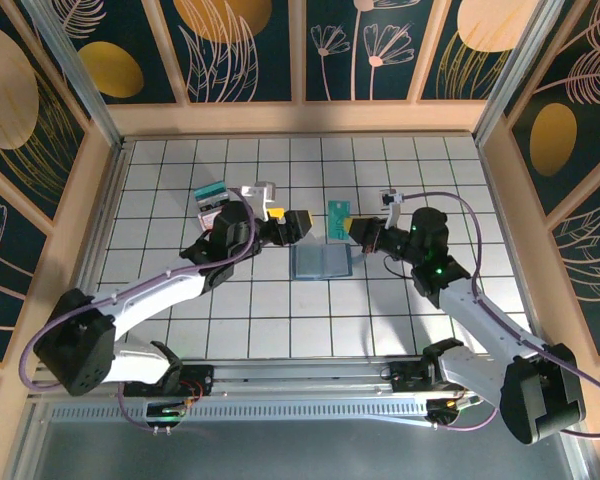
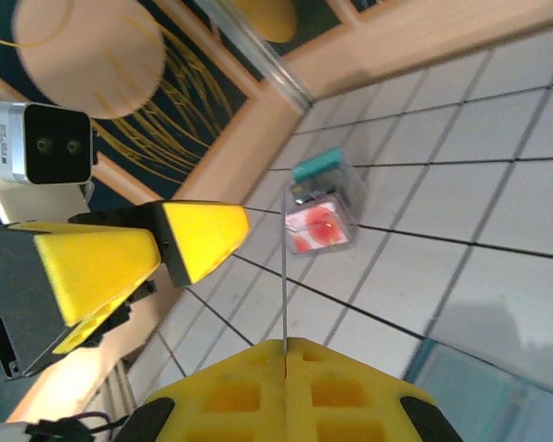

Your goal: Take the credit cards out of the card holder

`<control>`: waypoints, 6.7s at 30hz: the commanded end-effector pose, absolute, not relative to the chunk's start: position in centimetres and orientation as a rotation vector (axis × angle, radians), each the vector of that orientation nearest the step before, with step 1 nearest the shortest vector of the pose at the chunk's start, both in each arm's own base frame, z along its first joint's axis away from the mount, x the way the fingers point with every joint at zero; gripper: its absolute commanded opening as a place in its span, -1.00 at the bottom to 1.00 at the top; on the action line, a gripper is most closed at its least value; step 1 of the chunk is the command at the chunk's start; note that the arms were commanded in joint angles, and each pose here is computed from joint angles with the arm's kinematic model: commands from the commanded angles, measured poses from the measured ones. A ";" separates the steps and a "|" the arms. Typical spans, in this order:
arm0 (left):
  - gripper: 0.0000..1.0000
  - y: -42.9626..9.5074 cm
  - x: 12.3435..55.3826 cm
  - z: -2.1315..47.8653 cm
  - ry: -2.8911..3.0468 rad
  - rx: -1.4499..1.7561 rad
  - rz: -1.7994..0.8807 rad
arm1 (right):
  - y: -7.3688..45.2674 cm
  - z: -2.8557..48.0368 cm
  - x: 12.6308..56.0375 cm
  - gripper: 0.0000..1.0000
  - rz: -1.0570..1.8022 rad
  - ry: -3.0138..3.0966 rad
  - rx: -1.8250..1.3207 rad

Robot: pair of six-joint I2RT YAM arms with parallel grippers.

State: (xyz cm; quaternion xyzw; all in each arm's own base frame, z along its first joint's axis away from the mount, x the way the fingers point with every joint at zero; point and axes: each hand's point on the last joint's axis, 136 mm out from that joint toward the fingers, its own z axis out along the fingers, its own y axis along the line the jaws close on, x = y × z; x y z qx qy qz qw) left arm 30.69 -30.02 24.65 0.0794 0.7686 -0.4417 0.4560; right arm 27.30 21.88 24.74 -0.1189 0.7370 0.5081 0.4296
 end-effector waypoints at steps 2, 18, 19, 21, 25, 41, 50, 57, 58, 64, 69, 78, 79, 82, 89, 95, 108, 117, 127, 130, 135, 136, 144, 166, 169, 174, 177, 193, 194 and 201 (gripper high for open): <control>0.88 -30.5 29.4 27.5 1.756 0.289 -1.197 | 22.8 28.1 26.0 -1.00 1.390 1.671 -0.390; 0.46 -33.3 27.7 30.2 1.621 0.421 -1.438 | 25.3 31.1 25.2 -1.00 1.549 1.540 -0.495; 0.41 -33.3 27.7 30.1 1.621 0.419 -1.442 | 25.3 31.2 25.2 -1.00 1.553 1.535 -0.498; 0.31 -33.5 27.6 30.1 1.618 0.421 -1.456 | 25.4 31.3 25.2 -1.00 1.562 1.531 -0.501; 0.09 -33.6 27.4 30.4 1.597 0.434 -1.483 | 25.7 31.3 25.1 -1.00 1.576 1.526 -0.512; -1.00 -33.3 28.4 29.9 1.653 0.506 -1.292 | 25.9 30.1 26.1 -0.51 1.527 1.611 -0.482; -1.00 -26.0 32.3 26.7 1.808 0.666 -0.556 | 22.7 28.7 28.8 -0.02 1.181 1.764 -0.294; -1.00 -19.4 34.7 25.0 1.844 0.804 -0.177 | 19.2 28.1 29.9 0.19 0.956 1.809 -0.136; -1.00 -18.7 35.1 24.8 1.849 0.823 -0.142 | 18.8 28.1 30.0 0.23 0.936 1.808 -0.116; -1.00 -15.5 38.4 23.2 1.932 0.939 -0.007 | 17.0 28.0 30.2 0.41 0.836 1.822 -0.042; -1.00 -12.5 41.2 21.7 2.002 0.982 0.076 | 16.0 27.6 30.1 0.58 0.787 1.840 -0.006; -1.00 -8.4 45.4 18.7 2.086 1.072 0.167 | 14.8 27.6 30.4 0.99 0.720 1.864 0.059; -1.00 -8.0 45.8 18.3 2.092 1.083 0.178 | 14.5 27.7 30.5 0.99 0.707 1.862 0.070; -1.00 -7.1 46.4 17.0 2.129 1.124 0.164 | 13.8 27.9 30.5 0.98 0.679 1.861 0.106; -1.00 -5.9 47.4 13.8 2.216 1.224 0.146 | 13.1 28.2 30.6 0.99 0.660 1.854 0.151; -1.00 -5.2 48.4 12.5 2.253 1.254 0.136 | 12.8 28.2 30.8 0.98 0.639 1.863 0.168; -1.00 -5.4 48.8 10.6 2.281 1.334 0.078 | 12.5 28.0 31.1 0.99 0.621 1.876 0.188; -1.00 -5.5 48.6 9.8 2.276 1.375 0.062 | 12.7 27.9 31.3 0.99 0.627 1.879 0.190; -1.00 -5.2 49.7 8.6 2.306 1.379 0.067 | 12.7 27.7 31.3 0.99 0.637 1.882 0.194; -1.00 -5.4 49.7 8.5 2.306 1.382 0.048 | 12.8 27.6 31.3 0.99 0.640 1.884 0.196; -1.00 -5.9 49.2 8.3 2.307 1.392 -0.005 | 12.8 27.7 31.3 0.99 0.647 1.879 0.196; -1.00 -6.0 49.0 8.3 2.309 1.394 -0.017 | 12.8 27.7 31.3 0.99 0.647 1.879 0.197; -1.00 -7.0 48.6 8.1 2.323 1.363 -0.112 | 12.8 27.6 31.3 0.99 0.646 1.879 0.198; -0.90 -11.8 50.1 8.1 2.335 1.362 -0.270 | 12.6 28.4 30.7 0.99 0.656 1.843 0.183; -0.64 -11.7 50.1 8.0 2.391 1.352 -0.280 | 12.5 28.8 30.6 0.99 0.657 1.831 0.179; -0.31 -12.1 50.2 9.3 2.387 1.351 -0.276 | 12.5 28.5 30.4 0.99 0.660 1.831 0.178; -0.29 -12.0 50.4 10.6 2.369 1.339 -0.248 | 12.5 28.5 30.4 0.98 0.665 1.831 0.176; -0.27 -13.8 48.4 22.7 2.119 1.161 -0.202 | 12.7 24.5 30.4 0.99 0.638 1.981 0.220; -0.22 -13.9 48.0 23.9 2.083 1.120 -0.201 | 12.8 24.0 30.3 0.99 0.635 1.998 0.222; 0.25 -13.5 43.7 33.1 1.735 0.727 -0.219 | 14.0 19.8 30.0 0.54 0.526 2.165 0.209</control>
